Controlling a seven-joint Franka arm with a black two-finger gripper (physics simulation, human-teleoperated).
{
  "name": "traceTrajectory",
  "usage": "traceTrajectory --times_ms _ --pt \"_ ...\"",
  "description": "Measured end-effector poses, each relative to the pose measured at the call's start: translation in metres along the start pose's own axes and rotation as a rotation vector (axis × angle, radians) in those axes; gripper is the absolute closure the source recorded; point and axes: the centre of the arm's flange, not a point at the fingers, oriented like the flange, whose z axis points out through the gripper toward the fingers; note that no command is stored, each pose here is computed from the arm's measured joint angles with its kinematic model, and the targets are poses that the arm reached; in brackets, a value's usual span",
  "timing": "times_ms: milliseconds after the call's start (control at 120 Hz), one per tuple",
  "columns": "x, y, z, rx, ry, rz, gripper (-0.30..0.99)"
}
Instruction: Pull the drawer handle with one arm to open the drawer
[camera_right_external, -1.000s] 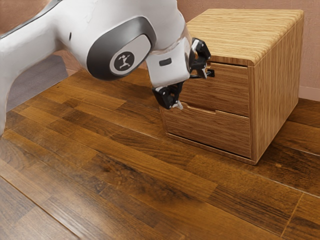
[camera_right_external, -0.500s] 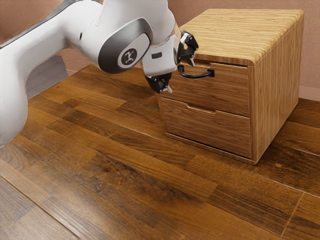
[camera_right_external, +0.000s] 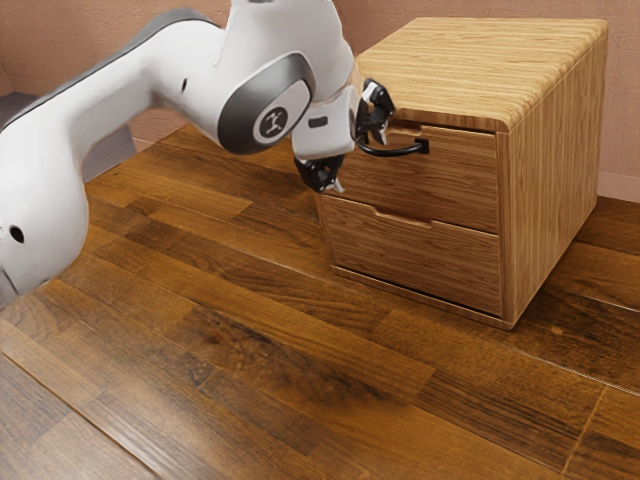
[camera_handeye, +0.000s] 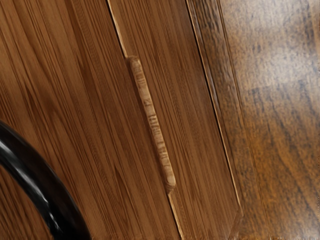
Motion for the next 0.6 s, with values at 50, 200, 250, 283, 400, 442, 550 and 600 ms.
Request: traceTrajectory --times_ms 50,200,250,283,400,442,550,600 --pt "-0.0002 0.0012 0.0017 -0.007 0.0 0.002 0.02" --pt "-0.0037 0.0047 0.0056 -0.029 0.0 0.001 0.0" --pt "-0.0038 0.0052 0.0063 -0.033 0.001 0.003 0.0" --pt "-0.0039 0.0055 0.007 -0.036 0.002 0.003 -0.01" --pt "-0.0035 0.006 0.0079 -0.041 0.003 0.007 0.0" --pt "-0.0037 0.0061 0.0081 -0.042 0.004 0.007 0.0" --pt "-0.0016 0.0078 0.01 -0.054 0.006 0.012 0.0" --pt "0.0002 0.0088 0.0069 -0.059 0.008 0.015 0.02"
